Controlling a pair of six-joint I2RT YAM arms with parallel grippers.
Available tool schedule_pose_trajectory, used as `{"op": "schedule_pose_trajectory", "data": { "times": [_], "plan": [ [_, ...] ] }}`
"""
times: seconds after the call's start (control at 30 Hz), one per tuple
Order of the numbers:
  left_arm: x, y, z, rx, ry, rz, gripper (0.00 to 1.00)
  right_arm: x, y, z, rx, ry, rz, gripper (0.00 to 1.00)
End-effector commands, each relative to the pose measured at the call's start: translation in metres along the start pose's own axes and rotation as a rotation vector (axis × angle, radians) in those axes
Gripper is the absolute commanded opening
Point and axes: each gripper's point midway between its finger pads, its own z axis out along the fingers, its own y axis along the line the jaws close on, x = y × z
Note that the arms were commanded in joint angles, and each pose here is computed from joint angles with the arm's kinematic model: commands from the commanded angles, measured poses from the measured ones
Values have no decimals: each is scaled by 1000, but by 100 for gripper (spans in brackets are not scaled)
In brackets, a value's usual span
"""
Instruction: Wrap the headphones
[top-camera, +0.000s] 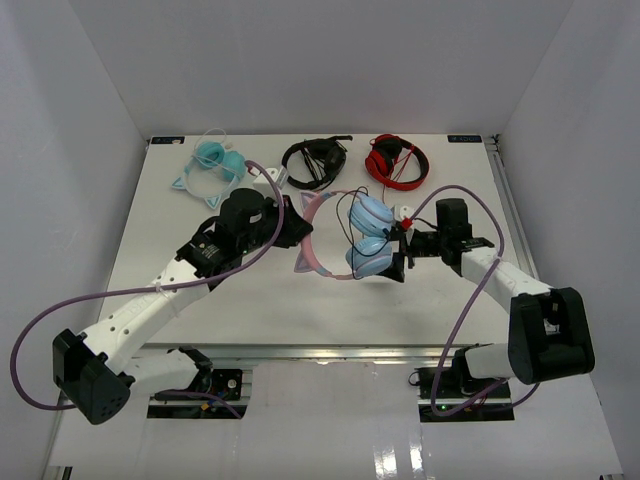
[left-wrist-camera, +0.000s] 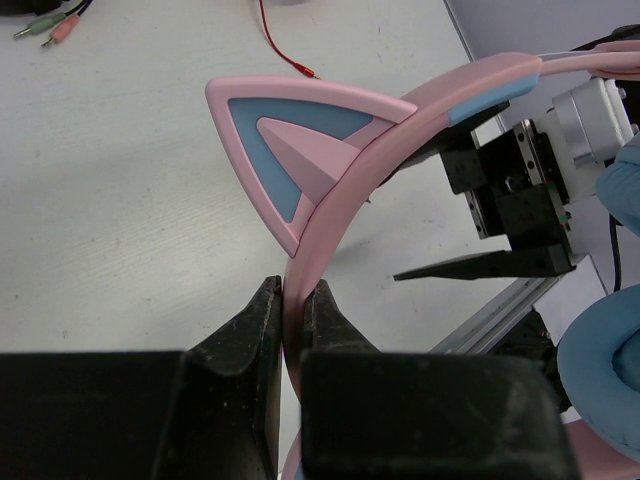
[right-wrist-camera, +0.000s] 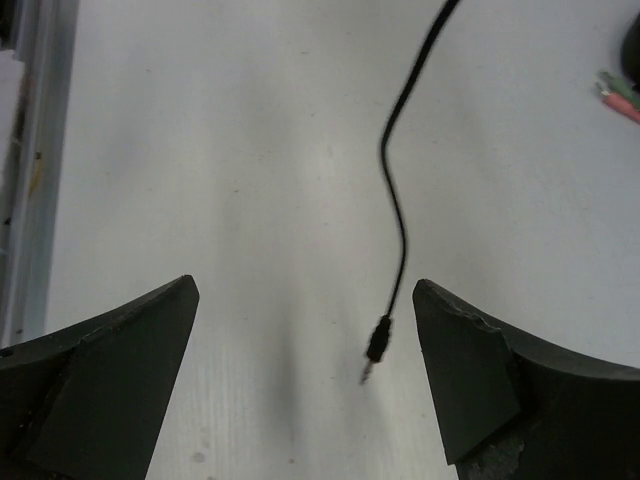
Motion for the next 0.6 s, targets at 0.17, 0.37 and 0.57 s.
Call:
{"op": "schedule_pose_trajectory", "data": {
  "times": [0.17,0.37,0.57],
  "plan": [
    [-35,-27,-17,77,-95,-34,0,-23,-69,20,191,-33,-157,99],
    [-40,-27,-20,69,-115,-62,0,3,-40,40,51,-3,-27,64],
    [-42,-21,-27,47,-173,-153,0,3,-15,43,-40,-31,61,12]
  ]
}}
